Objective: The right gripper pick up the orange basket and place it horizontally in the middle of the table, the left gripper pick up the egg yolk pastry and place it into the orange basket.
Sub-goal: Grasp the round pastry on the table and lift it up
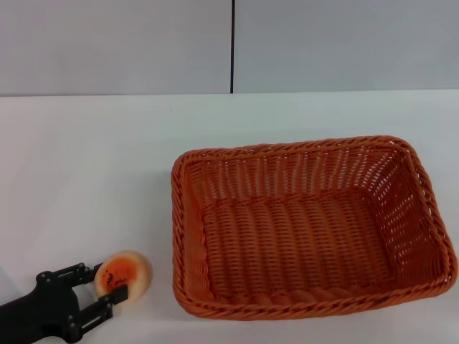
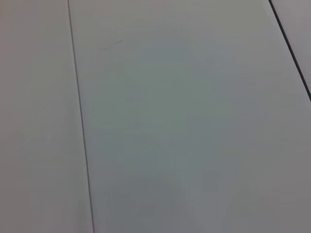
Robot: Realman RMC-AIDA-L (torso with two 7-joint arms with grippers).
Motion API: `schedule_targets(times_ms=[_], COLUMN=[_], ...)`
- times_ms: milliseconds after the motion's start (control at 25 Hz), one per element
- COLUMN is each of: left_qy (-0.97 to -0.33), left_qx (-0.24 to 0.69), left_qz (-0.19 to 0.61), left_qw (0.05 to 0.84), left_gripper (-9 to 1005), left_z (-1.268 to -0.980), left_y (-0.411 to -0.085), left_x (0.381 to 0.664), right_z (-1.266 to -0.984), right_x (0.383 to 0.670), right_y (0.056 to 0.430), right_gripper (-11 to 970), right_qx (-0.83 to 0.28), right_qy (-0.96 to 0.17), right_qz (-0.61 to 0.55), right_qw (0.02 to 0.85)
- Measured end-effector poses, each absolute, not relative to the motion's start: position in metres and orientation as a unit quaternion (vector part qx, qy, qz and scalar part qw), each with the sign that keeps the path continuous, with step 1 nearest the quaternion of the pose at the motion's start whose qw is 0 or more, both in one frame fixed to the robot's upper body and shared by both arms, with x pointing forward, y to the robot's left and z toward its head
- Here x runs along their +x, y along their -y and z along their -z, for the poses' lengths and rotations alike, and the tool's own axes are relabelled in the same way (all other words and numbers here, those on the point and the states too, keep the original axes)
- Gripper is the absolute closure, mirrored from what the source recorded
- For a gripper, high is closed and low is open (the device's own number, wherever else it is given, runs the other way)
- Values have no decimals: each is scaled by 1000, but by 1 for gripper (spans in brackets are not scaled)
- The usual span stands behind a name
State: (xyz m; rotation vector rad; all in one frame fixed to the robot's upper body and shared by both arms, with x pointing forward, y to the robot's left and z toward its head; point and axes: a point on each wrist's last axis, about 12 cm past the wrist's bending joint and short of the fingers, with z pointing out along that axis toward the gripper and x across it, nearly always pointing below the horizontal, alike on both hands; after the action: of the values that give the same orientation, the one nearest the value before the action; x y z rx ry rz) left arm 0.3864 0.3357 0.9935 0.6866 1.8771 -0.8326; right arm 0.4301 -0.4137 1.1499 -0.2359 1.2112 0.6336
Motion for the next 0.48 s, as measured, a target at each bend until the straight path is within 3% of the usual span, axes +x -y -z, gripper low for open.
schedule_targets(times_ms=[160,480], left_qy=[-764,-763], left_qx=[277,274], left_qz=[341,339], left_qw=[473,477], left_gripper=[535,673], left_z=[-994,-995], left_y=[-336,-337], left_x=[386,386], right_z=[-1150,-1150], right_x=[430,430], right_y=[414,414], right_gripper=[349,349], right_qx=[-109,-109], right_qy=[-558,-558], right_qz=[-292,-292], right_qw=[769,769])
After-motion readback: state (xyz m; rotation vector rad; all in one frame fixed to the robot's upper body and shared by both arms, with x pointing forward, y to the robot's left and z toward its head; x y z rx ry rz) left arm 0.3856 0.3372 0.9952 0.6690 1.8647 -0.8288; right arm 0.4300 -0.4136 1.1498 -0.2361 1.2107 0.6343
